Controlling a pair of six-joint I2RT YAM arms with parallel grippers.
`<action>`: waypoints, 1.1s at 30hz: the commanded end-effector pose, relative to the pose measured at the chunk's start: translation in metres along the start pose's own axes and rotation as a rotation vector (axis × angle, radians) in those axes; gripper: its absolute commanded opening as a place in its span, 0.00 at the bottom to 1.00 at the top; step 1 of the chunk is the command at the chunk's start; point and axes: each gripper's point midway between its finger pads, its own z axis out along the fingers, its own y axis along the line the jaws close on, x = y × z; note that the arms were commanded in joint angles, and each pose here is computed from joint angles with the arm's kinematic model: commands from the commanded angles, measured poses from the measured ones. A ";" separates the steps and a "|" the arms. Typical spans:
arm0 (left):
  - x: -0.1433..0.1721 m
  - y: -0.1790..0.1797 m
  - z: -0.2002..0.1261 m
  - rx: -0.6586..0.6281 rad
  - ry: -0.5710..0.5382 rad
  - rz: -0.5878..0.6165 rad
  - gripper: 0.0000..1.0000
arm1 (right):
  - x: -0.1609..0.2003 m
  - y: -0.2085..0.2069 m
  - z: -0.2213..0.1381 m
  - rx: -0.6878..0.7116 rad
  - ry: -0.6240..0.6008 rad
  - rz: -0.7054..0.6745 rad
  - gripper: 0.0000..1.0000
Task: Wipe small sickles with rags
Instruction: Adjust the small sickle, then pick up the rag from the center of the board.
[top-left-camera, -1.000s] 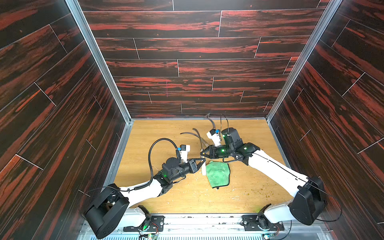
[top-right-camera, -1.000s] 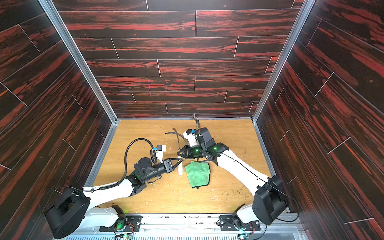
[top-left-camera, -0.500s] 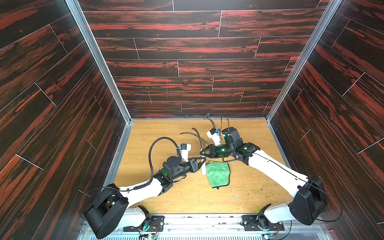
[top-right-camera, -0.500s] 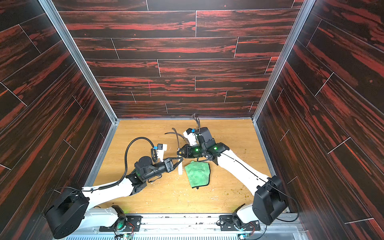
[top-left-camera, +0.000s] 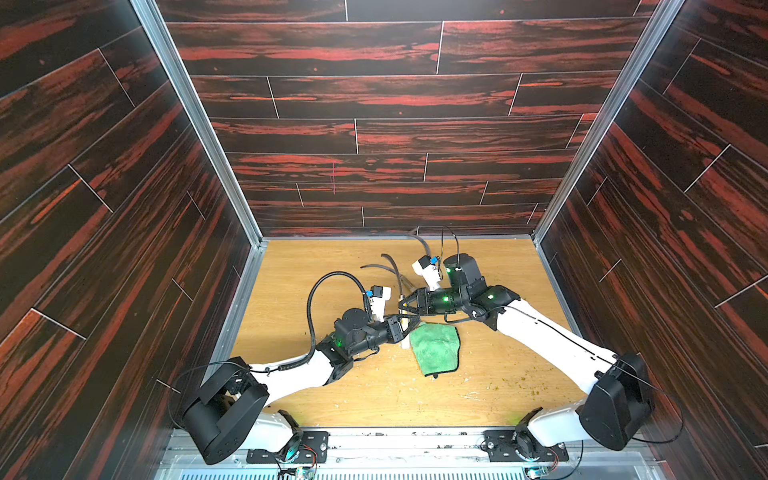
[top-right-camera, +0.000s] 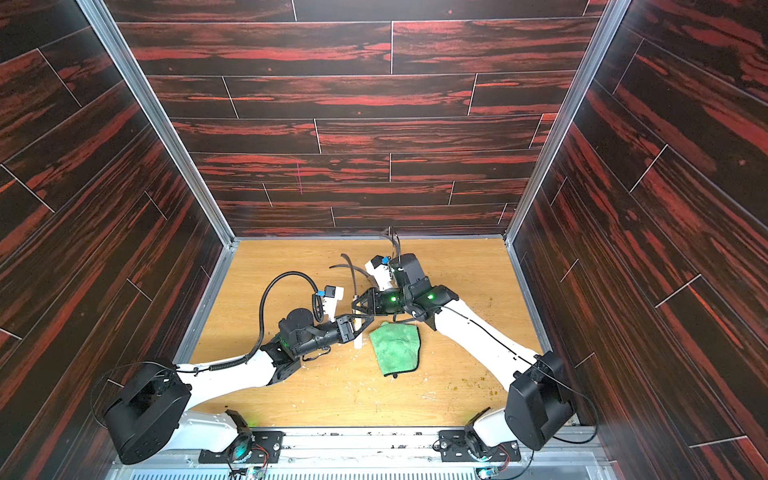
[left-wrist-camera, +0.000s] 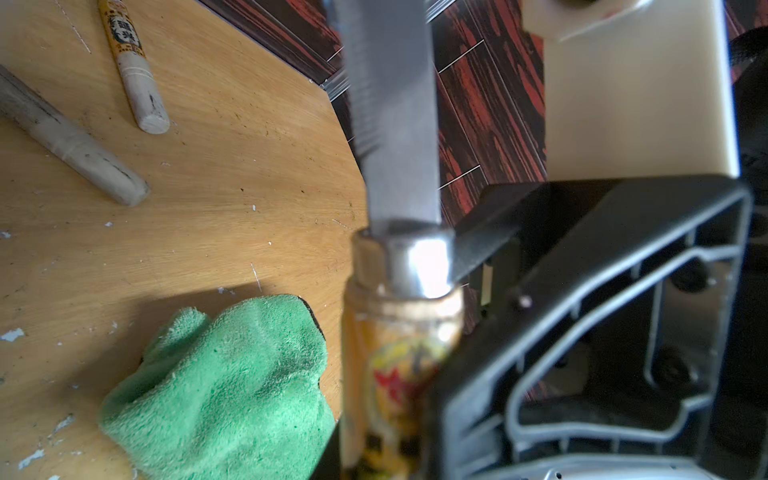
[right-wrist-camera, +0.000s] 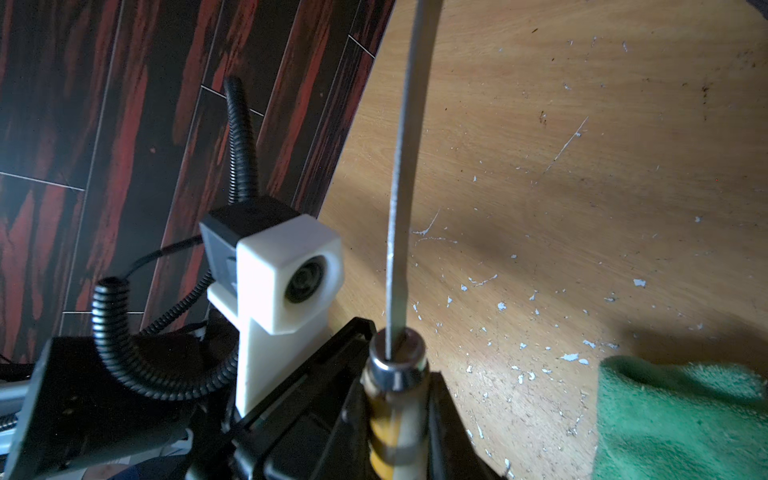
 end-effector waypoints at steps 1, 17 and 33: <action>-0.008 -0.017 -0.002 0.041 -0.021 0.039 0.00 | -0.004 0.006 -0.003 -0.007 -0.014 -0.014 0.02; -0.002 0.010 -0.010 -0.082 -0.025 0.043 0.00 | -0.014 0.012 -0.029 0.071 -0.072 -0.065 0.62; 0.016 0.023 -0.025 -0.131 0.044 0.064 0.00 | 0.047 -0.071 -0.055 0.473 0.101 -0.018 0.75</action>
